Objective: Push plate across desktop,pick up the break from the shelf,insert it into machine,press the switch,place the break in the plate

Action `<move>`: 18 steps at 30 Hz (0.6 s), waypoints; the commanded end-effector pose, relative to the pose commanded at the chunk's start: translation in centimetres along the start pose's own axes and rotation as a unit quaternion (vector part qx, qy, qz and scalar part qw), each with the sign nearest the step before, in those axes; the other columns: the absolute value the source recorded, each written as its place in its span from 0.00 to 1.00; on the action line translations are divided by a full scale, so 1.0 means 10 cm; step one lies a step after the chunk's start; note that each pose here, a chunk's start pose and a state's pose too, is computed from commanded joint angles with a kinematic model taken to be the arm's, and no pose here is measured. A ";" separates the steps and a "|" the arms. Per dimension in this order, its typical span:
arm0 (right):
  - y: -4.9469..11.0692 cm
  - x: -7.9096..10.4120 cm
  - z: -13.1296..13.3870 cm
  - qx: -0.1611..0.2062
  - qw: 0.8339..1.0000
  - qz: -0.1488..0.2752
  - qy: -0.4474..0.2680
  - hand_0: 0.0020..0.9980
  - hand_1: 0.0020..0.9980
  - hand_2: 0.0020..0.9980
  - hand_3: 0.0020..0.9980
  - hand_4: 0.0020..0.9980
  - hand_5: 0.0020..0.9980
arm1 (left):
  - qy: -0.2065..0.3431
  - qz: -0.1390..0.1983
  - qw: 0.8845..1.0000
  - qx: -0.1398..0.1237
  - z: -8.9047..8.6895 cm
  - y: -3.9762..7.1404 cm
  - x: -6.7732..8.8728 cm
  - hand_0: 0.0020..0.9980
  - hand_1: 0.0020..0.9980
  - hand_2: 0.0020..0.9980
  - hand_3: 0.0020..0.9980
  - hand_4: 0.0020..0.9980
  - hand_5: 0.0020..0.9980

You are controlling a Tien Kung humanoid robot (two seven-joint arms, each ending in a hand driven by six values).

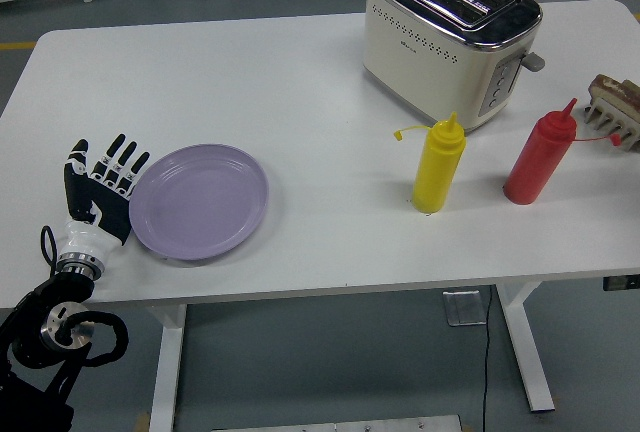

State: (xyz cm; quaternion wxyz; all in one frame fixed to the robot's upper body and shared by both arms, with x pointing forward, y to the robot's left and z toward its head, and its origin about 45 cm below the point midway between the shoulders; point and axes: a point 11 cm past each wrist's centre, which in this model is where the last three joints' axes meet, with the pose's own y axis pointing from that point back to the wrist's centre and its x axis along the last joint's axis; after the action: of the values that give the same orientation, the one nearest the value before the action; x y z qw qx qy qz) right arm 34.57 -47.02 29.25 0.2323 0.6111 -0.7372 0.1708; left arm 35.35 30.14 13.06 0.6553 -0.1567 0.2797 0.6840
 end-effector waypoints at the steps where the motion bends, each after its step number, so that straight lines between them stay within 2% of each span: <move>1: -0.02 -0.03 -0.02 0.000 1.000 -0.006 0.024 0.87 0.84 0.82 0.83 0.76 0.35 | 0.000 -0.001 1.000 0.001 -0.01 0.00 -0.01 0.84 0.88 0.93 0.86 0.66 1.00; 7: -0.11 -0.16 -0.09 -0.002 0.990 -0.024 0.140 0.88 0.84 0.83 0.85 0.78 0.35 | 0.001 -0.007 1.000 0.005 -0.04 -0.03 -0.06 0.84 0.88 0.93 0.86 0.66 1.00; 12: -0.18 -0.25 -0.11 -0.004 0.972 -0.031 0.233 0.88 0.84 0.83 0.85 0.78 0.35 | 0.002 -0.011 1.000 0.009 -0.07 -0.04 -0.10 0.84 0.88 0.93 0.86 0.66 1.00; 18: -0.27 -0.34 -0.11 -0.008 0.952 -0.031 0.305 0.88 0.85 0.84 0.85 0.79 0.36 | 0.005 -0.017 1.000 0.015 -0.13 -0.07 -0.16 0.84 0.88 0.93 0.86 0.66 1.00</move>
State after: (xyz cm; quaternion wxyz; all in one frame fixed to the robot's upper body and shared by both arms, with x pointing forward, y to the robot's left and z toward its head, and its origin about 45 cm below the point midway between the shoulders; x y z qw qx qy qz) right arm 37.91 -44.13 28.18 0.4564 0.5503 -0.6131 0.3361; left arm 35.98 28.06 12.88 0.6674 -0.1553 0.2906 0.6679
